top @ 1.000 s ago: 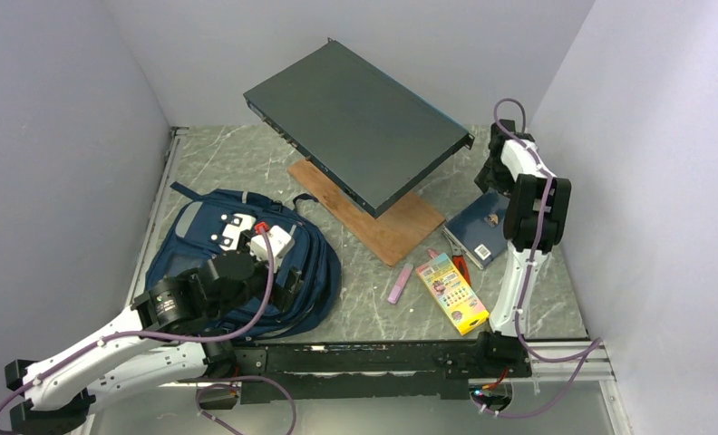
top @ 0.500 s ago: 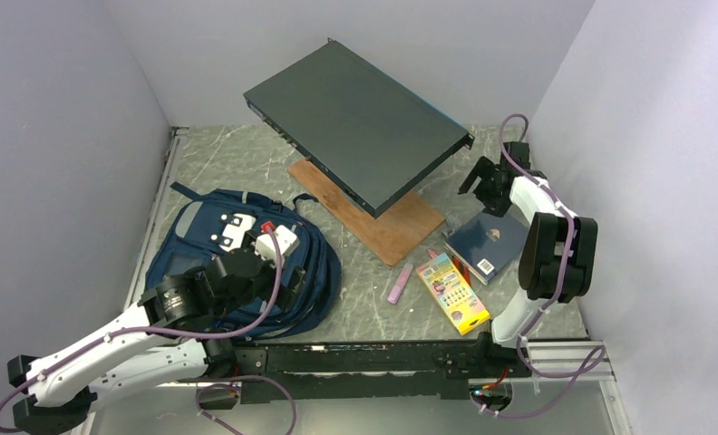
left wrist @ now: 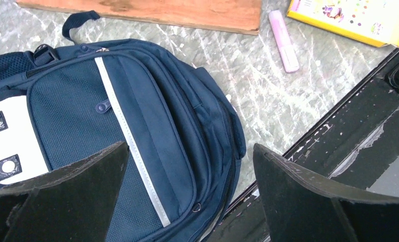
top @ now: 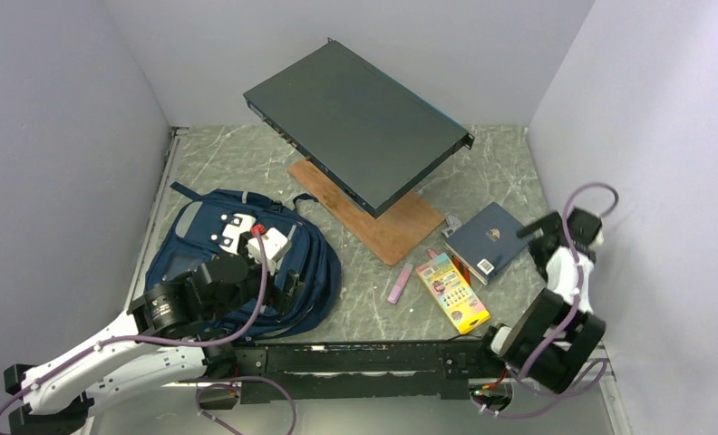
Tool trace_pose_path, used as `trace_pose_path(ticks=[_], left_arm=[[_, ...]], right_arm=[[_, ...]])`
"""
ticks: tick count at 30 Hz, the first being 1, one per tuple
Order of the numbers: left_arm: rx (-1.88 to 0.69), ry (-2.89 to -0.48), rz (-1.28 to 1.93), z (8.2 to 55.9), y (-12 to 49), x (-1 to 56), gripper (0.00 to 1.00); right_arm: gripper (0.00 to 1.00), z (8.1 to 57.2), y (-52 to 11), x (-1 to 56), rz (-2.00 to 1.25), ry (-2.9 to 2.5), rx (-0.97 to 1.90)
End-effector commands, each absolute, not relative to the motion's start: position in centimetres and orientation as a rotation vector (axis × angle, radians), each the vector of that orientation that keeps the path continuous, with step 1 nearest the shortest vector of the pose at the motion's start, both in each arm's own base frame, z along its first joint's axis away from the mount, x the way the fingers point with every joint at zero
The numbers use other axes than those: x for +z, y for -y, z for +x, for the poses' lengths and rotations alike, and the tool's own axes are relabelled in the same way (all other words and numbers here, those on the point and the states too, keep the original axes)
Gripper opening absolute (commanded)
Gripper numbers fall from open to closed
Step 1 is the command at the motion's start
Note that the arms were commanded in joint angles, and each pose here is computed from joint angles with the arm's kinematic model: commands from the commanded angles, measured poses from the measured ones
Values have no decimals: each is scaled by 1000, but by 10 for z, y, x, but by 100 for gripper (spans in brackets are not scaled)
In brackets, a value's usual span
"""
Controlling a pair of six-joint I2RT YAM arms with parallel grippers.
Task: Pack the student bag
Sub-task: Adjust the book at the center of the board, then pick up the book from the center of the board.
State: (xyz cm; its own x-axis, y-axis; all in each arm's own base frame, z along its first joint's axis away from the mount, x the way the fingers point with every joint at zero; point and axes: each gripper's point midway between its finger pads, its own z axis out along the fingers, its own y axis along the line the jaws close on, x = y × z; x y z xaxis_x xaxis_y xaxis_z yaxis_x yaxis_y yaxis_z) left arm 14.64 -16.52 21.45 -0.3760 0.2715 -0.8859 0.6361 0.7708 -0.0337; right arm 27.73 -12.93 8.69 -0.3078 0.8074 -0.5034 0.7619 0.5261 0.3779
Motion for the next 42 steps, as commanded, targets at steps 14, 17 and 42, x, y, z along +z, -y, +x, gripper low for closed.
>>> trace_pose_path(ticks=[14, 17, 42], left_arm=[[-452, -1978, 704, 151, 174, 215, 99], [-460, -1971, 701, 151, 174, 216, 100], [-452, -1986, 720, 151, 176, 212, 100]], right_arm=[[90, 227, 69, 64, 1291, -1701, 794], [85, 224, 61, 57, 1307, -1633, 852], [38, 234, 43, 36, 1275, -1642, 1174]])
